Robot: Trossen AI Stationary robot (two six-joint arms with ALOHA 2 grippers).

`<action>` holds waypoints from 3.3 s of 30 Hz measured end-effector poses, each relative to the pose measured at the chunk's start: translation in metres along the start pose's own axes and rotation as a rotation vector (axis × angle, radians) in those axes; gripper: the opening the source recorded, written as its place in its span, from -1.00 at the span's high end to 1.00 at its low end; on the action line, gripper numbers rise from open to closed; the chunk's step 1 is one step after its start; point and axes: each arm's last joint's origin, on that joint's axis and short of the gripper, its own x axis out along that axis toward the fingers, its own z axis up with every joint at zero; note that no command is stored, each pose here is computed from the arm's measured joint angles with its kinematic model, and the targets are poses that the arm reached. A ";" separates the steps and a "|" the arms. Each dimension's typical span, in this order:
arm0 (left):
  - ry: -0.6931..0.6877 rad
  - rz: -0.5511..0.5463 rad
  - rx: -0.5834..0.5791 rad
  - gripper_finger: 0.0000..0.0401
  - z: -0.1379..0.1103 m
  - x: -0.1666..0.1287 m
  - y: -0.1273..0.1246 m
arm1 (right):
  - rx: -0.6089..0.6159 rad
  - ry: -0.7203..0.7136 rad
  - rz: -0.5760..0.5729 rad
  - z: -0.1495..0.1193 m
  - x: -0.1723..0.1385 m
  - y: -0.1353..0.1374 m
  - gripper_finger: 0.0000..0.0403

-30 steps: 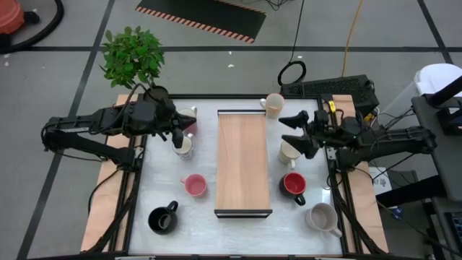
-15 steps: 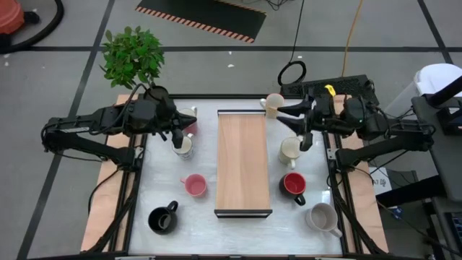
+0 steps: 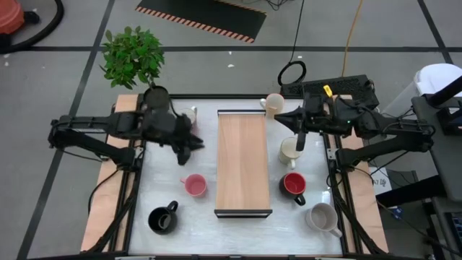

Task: Place coffee mugs
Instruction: Put the pink mug on the shelf

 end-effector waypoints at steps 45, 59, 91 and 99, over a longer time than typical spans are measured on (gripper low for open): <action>0.786 0.090 0.542 0.14 -0.147 0.108 -0.059 | 0.004 0.059 -0.013 -0.006 -0.003 -0.002 1.00; 0.740 -0.032 0.730 0.56 -0.148 0.121 -0.061 | 0.007 0.059 -0.010 -0.006 -0.003 -0.002 1.00; 0.668 0.080 0.516 0.88 0.011 0.032 -0.060 | -0.010 0.143 -0.088 -0.012 -0.010 -0.016 1.00; 0.564 0.092 0.461 0.88 0.043 0.008 -0.052 | -0.005 0.144 -0.083 -0.012 -0.011 -0.015 1.00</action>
